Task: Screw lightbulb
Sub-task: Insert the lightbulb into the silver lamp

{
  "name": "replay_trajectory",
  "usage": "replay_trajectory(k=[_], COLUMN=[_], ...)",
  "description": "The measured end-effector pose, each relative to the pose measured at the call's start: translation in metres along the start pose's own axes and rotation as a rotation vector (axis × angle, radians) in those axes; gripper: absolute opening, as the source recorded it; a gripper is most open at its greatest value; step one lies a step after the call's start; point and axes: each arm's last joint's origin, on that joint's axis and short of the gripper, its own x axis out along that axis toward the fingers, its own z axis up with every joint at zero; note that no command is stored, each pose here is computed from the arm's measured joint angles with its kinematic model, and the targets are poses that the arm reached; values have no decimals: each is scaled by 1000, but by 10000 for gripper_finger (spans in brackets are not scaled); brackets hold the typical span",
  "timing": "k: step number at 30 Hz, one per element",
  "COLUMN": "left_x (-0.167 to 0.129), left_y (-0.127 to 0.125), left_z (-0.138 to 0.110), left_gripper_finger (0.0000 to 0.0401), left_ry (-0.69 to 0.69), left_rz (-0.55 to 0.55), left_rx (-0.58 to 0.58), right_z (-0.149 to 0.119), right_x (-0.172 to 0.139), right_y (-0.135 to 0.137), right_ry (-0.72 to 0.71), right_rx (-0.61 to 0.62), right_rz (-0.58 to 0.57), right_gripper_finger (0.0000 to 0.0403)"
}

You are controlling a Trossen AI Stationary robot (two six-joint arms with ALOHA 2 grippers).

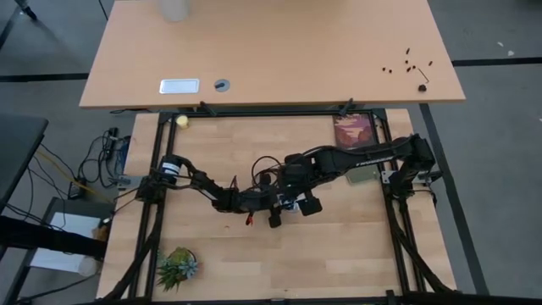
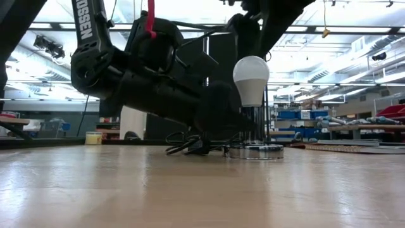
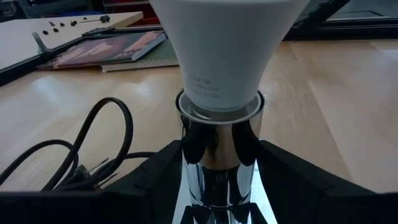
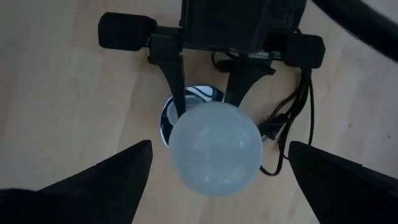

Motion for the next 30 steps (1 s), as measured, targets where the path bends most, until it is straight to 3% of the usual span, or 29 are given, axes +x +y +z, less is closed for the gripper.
replay_trajectory(k=[9,20,30], left_x=[1,9,9], left_y=[-1,0,0], left_z=[1,10,10], left_gripper_finger=[211,247,212], left_ry=[3,-21,-24], left_rz=[-2,-3,-1], left_rx=[-9,20,46], right_z=[4,4,5], right_x=[5,5,5], right_y=[-1,-1,-1], right_ry=[-11,-16,-27], right_rx=[-5,21,38], right_rz=[-2,-1,-2], right_gripper_finger=[381,380,376])
